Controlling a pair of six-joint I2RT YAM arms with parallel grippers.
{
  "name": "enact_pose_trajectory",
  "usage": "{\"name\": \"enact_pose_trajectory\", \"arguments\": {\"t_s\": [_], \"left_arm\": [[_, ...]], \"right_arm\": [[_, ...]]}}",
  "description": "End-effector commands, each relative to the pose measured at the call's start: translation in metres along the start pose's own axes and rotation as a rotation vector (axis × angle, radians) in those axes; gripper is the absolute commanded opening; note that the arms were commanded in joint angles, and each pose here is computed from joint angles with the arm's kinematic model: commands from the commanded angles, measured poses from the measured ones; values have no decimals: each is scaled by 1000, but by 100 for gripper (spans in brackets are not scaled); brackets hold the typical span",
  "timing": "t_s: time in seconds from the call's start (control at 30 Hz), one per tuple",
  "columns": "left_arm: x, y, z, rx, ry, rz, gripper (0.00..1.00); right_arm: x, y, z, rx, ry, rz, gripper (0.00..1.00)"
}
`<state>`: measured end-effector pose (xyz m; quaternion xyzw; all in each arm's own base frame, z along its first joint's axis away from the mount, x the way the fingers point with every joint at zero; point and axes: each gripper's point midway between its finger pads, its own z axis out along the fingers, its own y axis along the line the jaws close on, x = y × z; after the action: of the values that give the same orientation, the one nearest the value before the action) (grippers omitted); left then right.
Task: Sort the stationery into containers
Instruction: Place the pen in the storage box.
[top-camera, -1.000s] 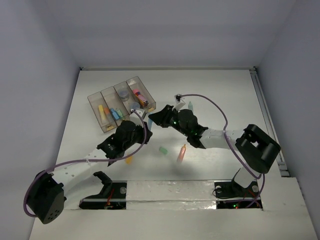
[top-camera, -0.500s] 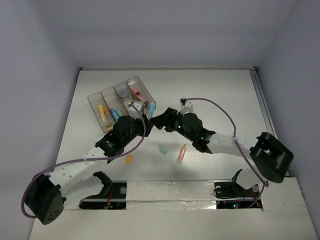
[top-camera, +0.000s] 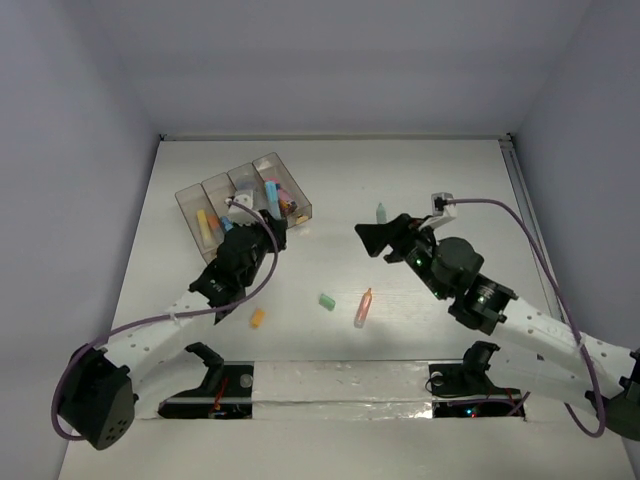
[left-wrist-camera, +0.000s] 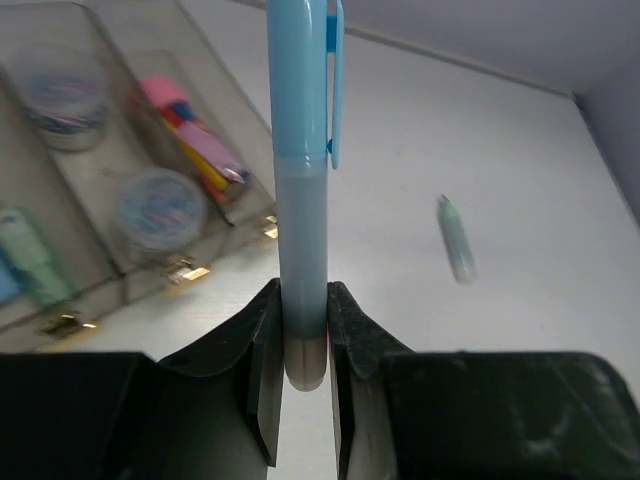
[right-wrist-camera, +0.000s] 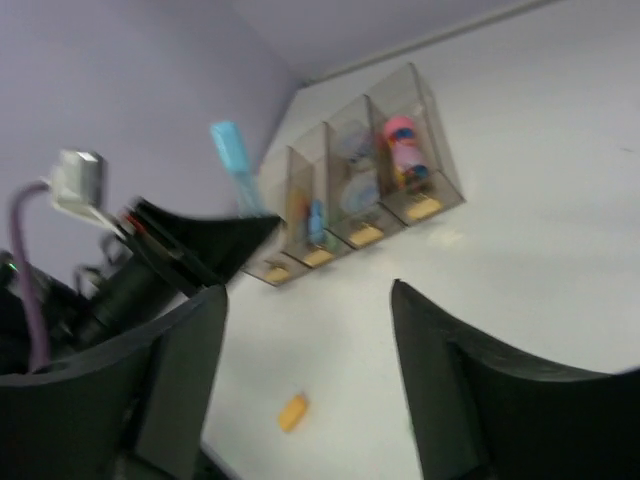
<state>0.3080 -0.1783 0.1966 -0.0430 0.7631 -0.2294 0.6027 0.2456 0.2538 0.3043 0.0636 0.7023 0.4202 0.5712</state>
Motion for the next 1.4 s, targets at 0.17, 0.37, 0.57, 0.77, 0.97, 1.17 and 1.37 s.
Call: {"name": "enact_pose_trajectory", "arguments": {"t_s": [0.17,0.37,0.57,0.77,0.97,1.17,1.37], "left_arm": [[-56,132,18,-417,-136,-240,0],[-47,184,19,-544,-115,-285,0],[-22,223,19,-644,-66,-328,1],[-13,236,12,-719,-59,-321,20],[-15,235,11,-713,-71,-323,68],[-50,199,9,-564,-173,-322,92],[-71,101,13,-272,-193,-225,88]], "right_arm": [[81,-97,-31,234,225,-166,81],[104,-99,-31,198,311,-195,83],[111,-102,-33,192,338,-212,84],[110,-97,-28,170,328,-220,87],[112,-96,-26,167,336,-228,89],[117,-96,-21,167,365,-246,74],[136,-88,-4,132,480,-333,18]]}}
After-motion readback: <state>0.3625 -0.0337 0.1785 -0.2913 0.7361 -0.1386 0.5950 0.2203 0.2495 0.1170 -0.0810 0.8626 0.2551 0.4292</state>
